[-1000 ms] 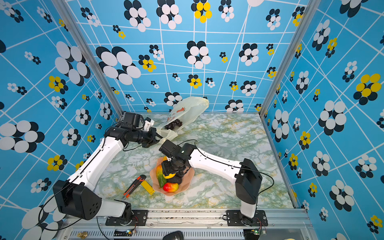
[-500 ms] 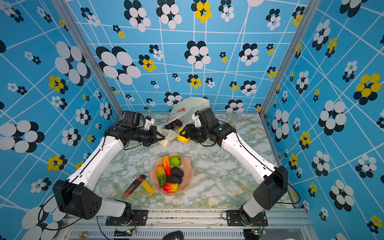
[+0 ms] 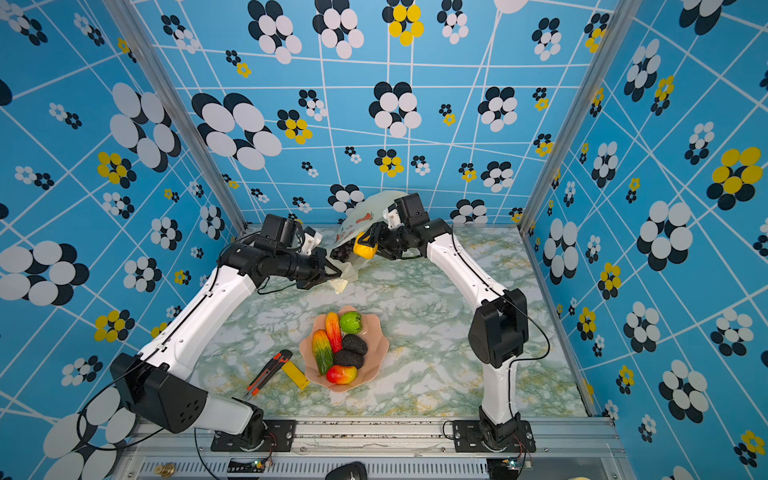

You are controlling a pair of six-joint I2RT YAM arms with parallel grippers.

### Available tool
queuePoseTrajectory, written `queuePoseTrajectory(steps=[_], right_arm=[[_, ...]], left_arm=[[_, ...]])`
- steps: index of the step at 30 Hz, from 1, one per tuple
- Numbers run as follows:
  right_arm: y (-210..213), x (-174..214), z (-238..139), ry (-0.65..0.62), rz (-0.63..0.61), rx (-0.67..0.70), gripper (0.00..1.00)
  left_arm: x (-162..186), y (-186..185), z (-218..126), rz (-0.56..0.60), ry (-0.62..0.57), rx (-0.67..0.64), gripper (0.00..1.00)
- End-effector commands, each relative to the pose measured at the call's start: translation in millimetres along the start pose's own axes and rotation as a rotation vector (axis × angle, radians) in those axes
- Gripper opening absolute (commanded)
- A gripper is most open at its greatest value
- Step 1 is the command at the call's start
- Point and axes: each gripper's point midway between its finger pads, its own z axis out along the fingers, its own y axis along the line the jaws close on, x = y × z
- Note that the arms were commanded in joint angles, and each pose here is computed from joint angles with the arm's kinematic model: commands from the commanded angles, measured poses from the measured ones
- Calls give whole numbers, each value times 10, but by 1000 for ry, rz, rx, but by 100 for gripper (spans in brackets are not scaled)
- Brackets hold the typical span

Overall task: Place the fruits into the plastic bag
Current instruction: 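Lift the yellow fruit with the right gripper and carry it into the bag, then lower the yellow fruit into the bag and open the right gripper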

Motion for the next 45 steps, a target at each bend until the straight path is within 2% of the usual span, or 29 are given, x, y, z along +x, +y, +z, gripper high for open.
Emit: queuePoseTrajectory(steps=[1,11,20,24,29,32,43,44,45], right_arm=[[-33,6,117,33,-29,9,43],[-512,114,538,121,64,150,45],[-711,111,750,138,127,193,51],[-594,-12,843,126,133,148,59],[-284,-241,929,75,155,23,69],[-171,-315,911,59,147,-5,79],[-57,-252,725,75,76,2,84],[-54,-232,684,80,63,11,86],[-46,-194,618,85,38,27,97]], left_arm=[[-39,-80,24,14,-2,15,0],[95,52,152,-19,19,40,0],[240,176,281,-14,71,23,0],[257,197,269,-13,69,23,0],[203,195,230,-14,65,23,0],[143,179,205,-29,52,46,0],[1,277,64,-101,-6,77,0],[-5,284,50,-103,-10,75,0],[-13,294,34,-106,-14,71,0]])
